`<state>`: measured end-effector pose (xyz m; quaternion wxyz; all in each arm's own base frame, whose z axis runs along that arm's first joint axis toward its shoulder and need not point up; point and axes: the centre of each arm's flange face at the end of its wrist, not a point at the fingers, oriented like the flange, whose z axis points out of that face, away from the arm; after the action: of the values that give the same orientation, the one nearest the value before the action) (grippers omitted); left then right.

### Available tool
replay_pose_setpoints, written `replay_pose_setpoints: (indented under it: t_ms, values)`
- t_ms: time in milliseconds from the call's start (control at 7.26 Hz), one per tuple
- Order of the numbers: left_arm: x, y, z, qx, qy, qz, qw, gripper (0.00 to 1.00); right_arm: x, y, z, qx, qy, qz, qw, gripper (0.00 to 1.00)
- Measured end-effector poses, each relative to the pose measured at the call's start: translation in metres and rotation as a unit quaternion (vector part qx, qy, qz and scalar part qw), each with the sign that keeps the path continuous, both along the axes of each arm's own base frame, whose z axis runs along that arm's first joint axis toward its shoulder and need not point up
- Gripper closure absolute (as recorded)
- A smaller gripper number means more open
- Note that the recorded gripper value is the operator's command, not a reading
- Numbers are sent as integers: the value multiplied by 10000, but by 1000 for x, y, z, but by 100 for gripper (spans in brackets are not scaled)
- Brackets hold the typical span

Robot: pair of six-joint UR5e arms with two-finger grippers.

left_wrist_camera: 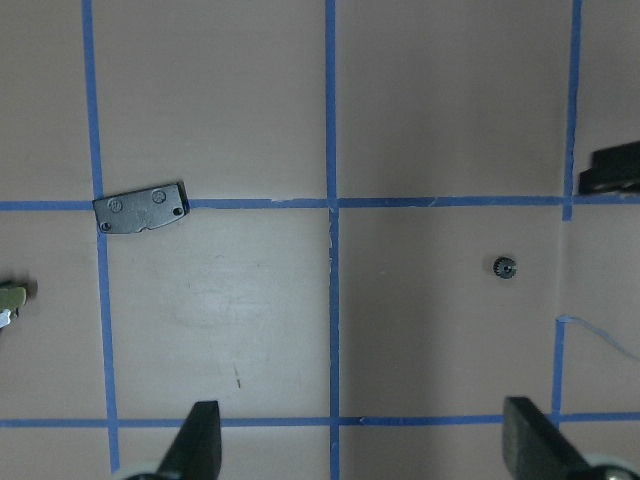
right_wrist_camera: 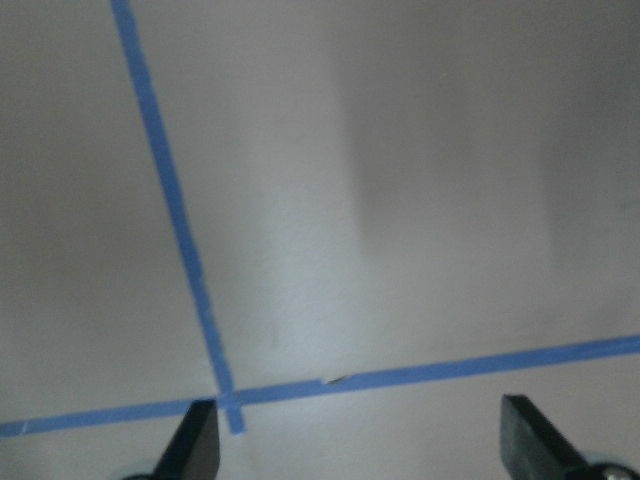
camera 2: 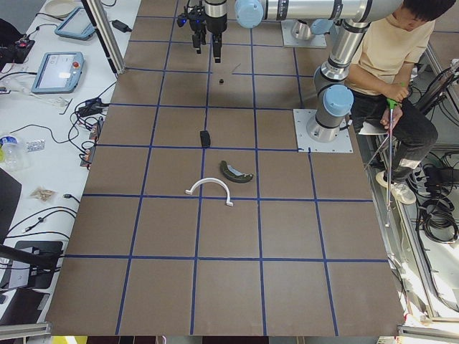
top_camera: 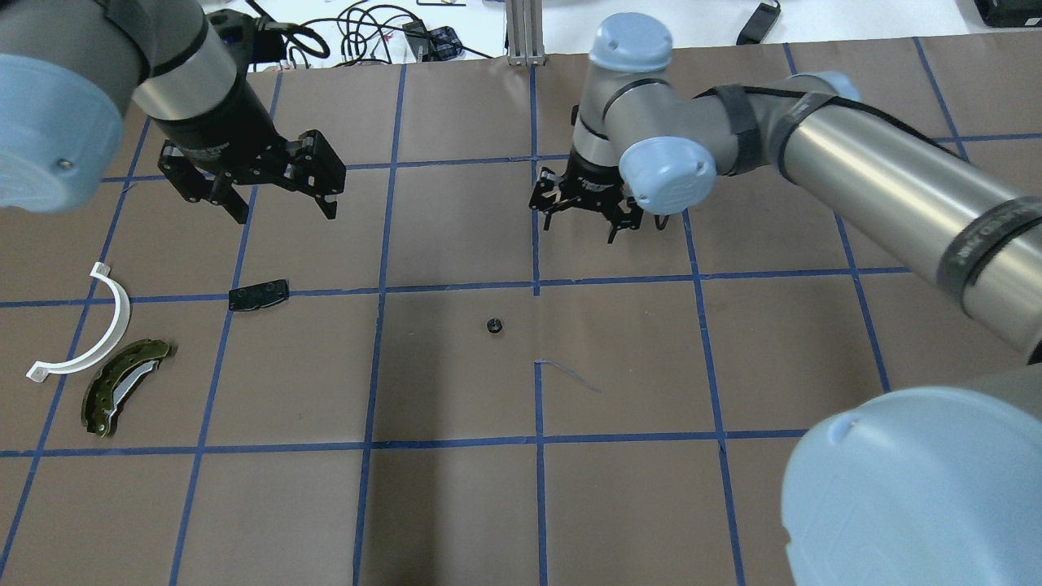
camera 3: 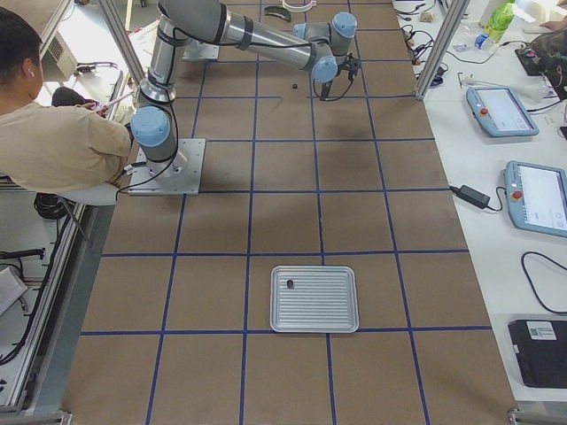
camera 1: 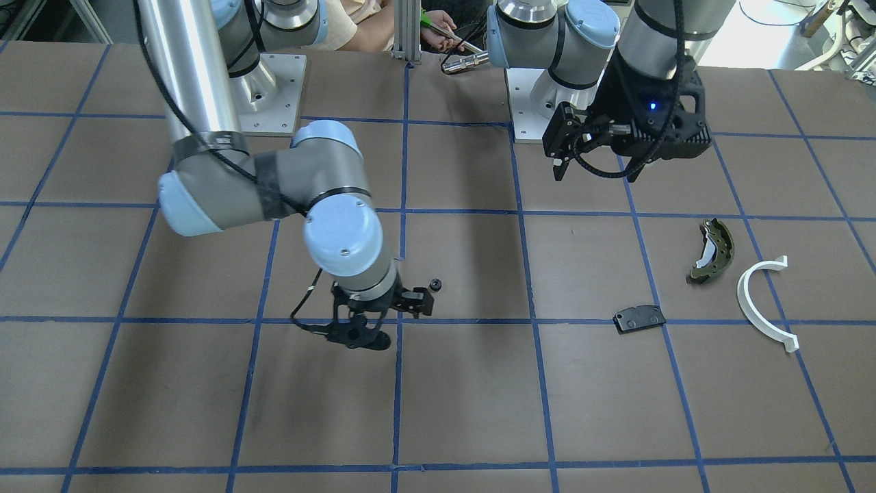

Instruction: Place bearing gear from tray to pile

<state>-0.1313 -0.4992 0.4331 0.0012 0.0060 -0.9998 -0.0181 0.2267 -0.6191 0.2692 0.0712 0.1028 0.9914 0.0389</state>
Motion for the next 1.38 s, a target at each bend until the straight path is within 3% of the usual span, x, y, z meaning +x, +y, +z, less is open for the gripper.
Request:
replay_pose_setpoints:
  t_ms: [276,689,964,1378]
  values:
    - [0,-2,-73,-123,-13,48,9999,0,-105,-19,19,-129,214,215,9995,0]
    - [-12,-2,-148,-160,23,309,9994,0,-258,-16,49,-193,515,599,9967,0]
    - [-64,2,-180,-159,27,415,9990,0,-359,3,61,-164,701,810,9941,0]
    - [-151,20,-241,-197,22,266,9994,0,-501,51,56,-132,718,1218,9899,0]
